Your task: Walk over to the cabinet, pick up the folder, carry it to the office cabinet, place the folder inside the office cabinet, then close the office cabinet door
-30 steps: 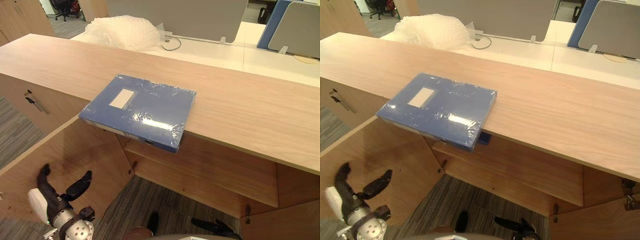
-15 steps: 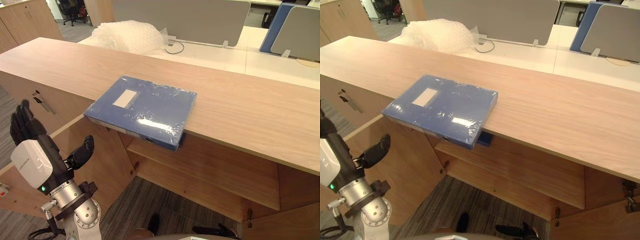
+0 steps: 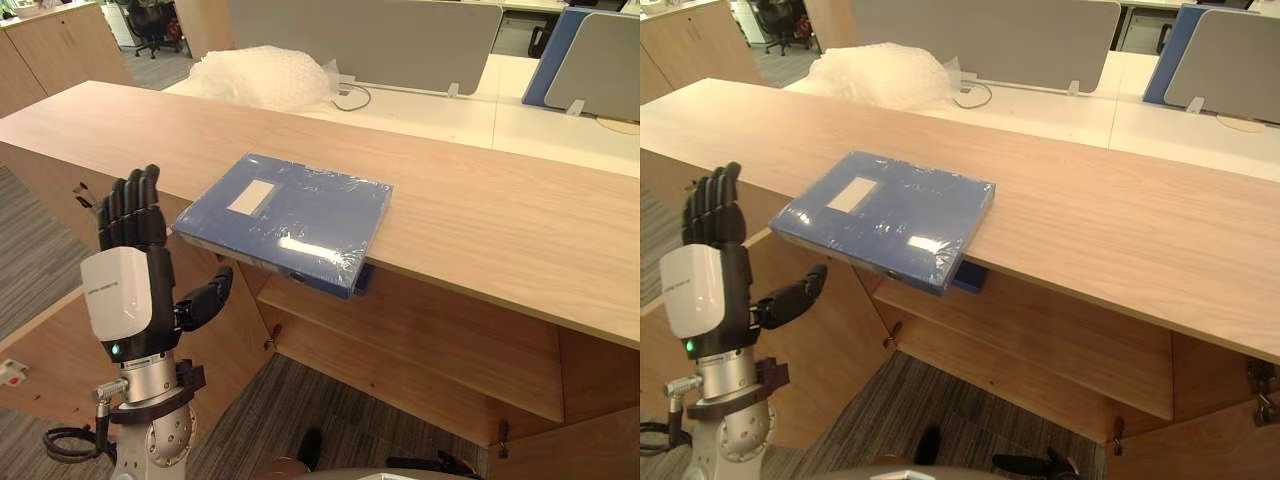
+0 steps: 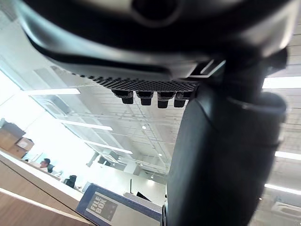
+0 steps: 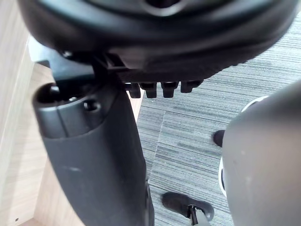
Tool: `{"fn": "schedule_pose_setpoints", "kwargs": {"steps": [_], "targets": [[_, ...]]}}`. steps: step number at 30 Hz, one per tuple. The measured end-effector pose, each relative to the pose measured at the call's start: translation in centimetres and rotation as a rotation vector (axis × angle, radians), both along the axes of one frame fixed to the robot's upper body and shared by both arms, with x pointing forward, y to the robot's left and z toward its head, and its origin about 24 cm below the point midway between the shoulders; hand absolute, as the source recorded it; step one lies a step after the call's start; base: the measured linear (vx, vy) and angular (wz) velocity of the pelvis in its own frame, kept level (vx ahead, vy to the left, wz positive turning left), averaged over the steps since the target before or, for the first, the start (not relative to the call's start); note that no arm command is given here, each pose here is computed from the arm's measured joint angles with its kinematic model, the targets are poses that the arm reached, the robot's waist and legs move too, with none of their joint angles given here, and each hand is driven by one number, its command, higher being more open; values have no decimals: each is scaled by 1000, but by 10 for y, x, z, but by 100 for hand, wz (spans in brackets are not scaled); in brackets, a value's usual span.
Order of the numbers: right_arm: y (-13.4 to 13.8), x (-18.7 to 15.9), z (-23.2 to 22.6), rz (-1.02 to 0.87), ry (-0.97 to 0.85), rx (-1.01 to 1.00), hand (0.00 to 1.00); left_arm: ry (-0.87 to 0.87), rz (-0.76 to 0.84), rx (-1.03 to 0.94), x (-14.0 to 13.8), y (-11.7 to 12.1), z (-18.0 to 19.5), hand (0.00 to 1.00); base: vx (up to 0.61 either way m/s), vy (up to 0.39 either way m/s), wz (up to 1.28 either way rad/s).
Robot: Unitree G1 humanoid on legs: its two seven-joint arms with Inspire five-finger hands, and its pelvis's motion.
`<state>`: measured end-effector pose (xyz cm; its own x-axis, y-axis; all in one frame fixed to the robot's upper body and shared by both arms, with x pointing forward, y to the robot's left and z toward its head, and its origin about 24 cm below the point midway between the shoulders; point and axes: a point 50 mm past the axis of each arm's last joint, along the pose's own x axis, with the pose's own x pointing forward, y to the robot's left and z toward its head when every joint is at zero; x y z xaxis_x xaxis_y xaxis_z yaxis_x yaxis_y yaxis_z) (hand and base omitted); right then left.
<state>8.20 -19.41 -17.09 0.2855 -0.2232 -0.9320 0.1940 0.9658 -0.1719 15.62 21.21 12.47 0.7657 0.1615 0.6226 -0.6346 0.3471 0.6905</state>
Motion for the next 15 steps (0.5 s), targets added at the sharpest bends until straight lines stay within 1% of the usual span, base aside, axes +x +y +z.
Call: {"fn": "schedule_pose_setpoints", "kwargs": {"steps": [5, 15], "targets": [[-1, -1, 0, 8, 5, 0, 100, 30, -57, 61, 1, 0, 2, 100, 0, 0, 0], [-1, -1, -1, 27, 15, 11, 100, 78, -102, 141, 3, 3, 1, 100, 0, 0, 0]]}}
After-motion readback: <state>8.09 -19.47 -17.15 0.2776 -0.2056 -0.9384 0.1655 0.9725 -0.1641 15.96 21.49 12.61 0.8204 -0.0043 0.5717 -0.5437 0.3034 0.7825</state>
